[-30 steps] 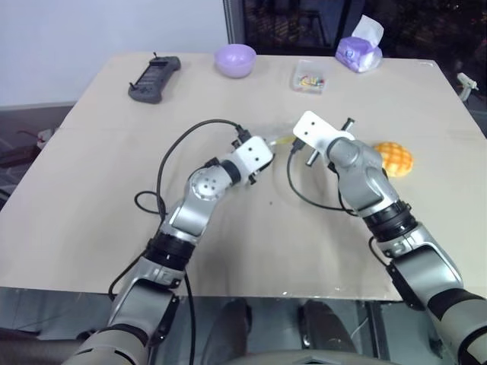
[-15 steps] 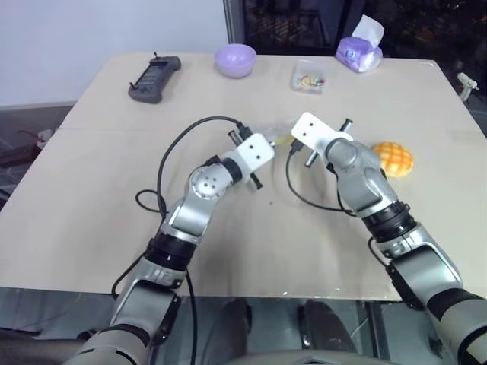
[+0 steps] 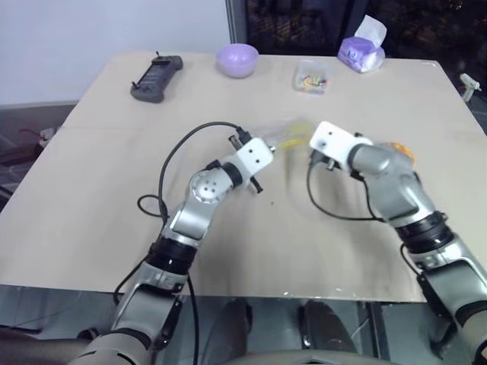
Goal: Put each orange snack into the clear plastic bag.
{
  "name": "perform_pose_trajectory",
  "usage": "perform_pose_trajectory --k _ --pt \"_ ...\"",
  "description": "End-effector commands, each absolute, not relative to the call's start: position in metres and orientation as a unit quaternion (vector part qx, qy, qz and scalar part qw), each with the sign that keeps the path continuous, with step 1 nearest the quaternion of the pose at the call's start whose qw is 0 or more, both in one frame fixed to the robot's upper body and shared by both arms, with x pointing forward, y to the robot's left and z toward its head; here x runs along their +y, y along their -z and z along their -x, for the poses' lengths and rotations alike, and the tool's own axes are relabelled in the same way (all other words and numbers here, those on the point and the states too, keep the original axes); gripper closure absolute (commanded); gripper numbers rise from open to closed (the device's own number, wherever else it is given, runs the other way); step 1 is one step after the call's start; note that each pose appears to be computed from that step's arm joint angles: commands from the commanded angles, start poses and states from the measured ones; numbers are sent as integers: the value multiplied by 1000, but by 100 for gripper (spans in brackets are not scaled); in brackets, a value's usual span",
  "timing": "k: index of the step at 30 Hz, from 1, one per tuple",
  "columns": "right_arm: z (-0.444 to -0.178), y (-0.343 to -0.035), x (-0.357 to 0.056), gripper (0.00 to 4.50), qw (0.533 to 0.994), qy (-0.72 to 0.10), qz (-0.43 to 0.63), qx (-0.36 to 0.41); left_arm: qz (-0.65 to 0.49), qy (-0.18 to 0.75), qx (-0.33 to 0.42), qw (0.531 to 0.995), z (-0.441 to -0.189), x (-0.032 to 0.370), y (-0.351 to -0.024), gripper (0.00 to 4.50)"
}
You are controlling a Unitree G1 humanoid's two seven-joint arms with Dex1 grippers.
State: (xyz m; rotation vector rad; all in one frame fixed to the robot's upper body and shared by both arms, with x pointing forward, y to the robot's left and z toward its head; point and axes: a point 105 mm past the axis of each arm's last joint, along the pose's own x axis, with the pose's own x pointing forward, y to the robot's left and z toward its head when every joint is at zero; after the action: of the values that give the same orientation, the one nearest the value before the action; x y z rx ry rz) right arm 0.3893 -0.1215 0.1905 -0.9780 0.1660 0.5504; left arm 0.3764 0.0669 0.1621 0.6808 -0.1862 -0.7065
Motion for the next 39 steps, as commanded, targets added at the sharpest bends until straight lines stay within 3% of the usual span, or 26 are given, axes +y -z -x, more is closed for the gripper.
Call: perform_pose_trajectory --k 1,3,8,9,29,32,36,39 --pt "-372 -228 -111 224 894 -291 337 42 -326 347 -119 871 -369 62 -173 450" --pt "-367 -234 -100 247 915 -310 255 37 -322 346 -117 873 -370 62 -172 450" --pt "-360 -215 -75 428 927 -337 150 68 -314 349 -118 875 -369 56 -171 450" --pt "-359 -213 -71 446 928 -339 140 72 -312 350 -118 876 -369 55 -171 450" --pt "-379 -201 -75 446 950 -289 59 102 -306 384 -127 862 -360 43 -174 450" --pt "-386 -195 -81 446 955 -267 80 99 -313 399 -130 852 -355 41 -173 450" --pt "-385 -171 -83 446 927 -274 243 77 -314 396 -137 852 -358 46 -182 450" --pt "-381 -162 -74 446 909 -296 288 52 -306 409 -139 848 -356 47 -187 450"
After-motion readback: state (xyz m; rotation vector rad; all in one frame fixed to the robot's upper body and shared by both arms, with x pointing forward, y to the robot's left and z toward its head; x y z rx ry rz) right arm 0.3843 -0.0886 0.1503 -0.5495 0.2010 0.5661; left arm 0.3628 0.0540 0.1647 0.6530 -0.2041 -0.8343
